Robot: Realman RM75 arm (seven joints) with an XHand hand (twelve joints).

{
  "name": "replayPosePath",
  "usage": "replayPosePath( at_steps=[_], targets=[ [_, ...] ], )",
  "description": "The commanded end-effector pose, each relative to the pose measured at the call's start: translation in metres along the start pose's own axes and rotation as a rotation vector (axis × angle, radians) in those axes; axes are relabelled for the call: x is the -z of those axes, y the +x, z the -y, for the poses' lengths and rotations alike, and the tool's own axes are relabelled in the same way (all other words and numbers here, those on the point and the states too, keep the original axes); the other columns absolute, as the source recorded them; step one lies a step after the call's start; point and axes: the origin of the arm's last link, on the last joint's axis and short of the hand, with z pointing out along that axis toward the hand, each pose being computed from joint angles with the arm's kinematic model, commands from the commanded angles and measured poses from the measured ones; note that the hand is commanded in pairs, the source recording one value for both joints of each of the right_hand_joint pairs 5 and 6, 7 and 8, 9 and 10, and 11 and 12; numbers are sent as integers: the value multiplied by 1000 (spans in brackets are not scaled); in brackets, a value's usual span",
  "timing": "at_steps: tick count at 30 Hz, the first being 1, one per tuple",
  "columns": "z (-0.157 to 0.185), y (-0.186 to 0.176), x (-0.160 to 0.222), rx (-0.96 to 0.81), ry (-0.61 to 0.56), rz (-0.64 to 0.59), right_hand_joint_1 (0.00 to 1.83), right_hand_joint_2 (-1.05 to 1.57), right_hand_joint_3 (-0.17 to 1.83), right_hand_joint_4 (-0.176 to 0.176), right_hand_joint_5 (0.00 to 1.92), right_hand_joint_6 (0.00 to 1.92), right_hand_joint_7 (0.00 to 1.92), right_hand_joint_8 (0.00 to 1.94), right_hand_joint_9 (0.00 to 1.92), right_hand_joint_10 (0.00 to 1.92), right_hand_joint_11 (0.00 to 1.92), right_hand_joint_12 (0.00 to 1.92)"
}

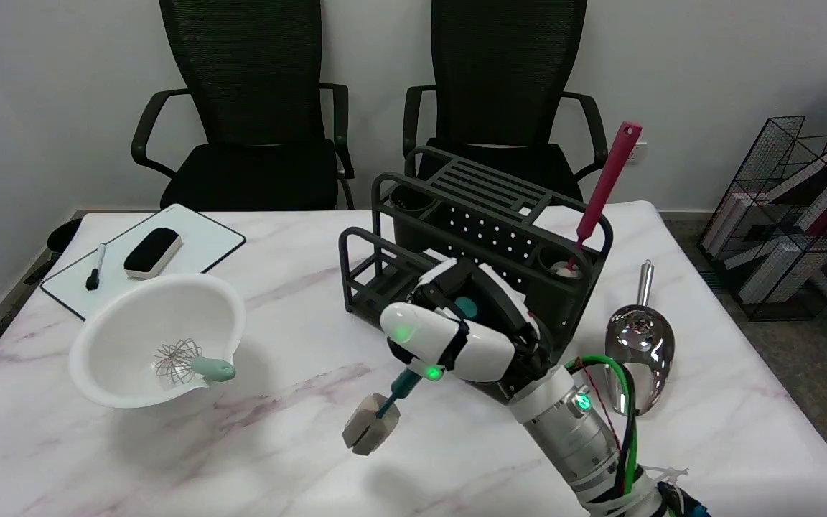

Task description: Place the blue sponge bottle brush into the kitchen storage rack.

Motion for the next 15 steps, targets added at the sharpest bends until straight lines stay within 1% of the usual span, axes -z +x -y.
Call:
replayPosePath(
  at_steps=[1,2,4,8,12,15],
  targets=[
    [16,42,25,-5,52,3,1151,1571,351,0,1920,1920,1920,1920,1920,1920,1920,1920],
    [20,48,24,7,69,-10,1152,1571,353,0,1920,1920,1920,1920,1920,1920,1920,1920],
    [23,56,22,33,65,-25,1155,1571,355,0,1920,1920,1920,1920,1920,1920,1920,1920],
    [24,71,0,45,37,-41,1156,1571,351,0,1920,1920,1920,1920,1920,1920,1920,1920],
    [38,75,-27,48,72,4,1160,1571,319,0,1920,1920,1920,1920,1920,1920,1920,1920],
    [56,65,-55,61,88,59,1163,1571,310,0,1920,1920,1920,1920,1920,1920,1920,1920]
  ],
)
